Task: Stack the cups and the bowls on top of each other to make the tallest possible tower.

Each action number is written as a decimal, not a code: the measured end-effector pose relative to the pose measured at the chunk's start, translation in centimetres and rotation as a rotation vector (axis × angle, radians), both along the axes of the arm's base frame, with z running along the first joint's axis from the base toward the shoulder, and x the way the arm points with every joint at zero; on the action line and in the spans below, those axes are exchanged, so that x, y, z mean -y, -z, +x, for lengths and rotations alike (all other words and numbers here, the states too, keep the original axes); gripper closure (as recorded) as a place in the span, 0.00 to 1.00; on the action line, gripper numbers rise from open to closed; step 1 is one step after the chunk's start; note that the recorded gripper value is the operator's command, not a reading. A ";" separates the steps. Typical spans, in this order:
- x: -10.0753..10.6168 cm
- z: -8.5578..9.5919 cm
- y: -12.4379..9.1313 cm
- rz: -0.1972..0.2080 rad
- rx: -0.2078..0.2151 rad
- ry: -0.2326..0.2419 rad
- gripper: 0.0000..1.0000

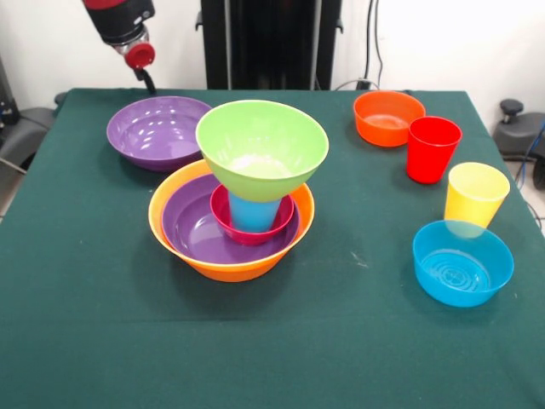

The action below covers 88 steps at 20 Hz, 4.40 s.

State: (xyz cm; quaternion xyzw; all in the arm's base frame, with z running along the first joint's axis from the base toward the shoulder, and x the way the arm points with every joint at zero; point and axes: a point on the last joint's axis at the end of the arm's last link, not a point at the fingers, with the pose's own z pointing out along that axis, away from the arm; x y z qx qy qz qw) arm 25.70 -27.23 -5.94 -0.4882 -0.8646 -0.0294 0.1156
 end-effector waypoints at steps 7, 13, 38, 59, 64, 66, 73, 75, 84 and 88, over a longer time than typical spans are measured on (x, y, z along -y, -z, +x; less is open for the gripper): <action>0.0 0.0 0.0 0.002 0.002 0.003 0.00; 0.0 0.0 0.0 0.003 0.002 0.006 0.00; 1.3 4.8 -2.6 -0.054 0.033 0.061 0.00; 1.1 6.5 -2.9 -0.053 0.038 0.098 0.00; 0.7 7.4 -3.2 -0.056 0.043 0.097 0.00; 0.6 8.0 -3.5 -0.062 0.047 0.093 0.00; 0.9 10.0 -5.2 -0.083 0.054 0.107 0.00; 0.9 10.2 -5.4 -0.082 0.049 0.111 0.00; 1.2 11.2 -7.0 -0.078 0.026 0.131 0.00; 1.3 11.7 -7.4 -0.079 0.036 0.143 0.00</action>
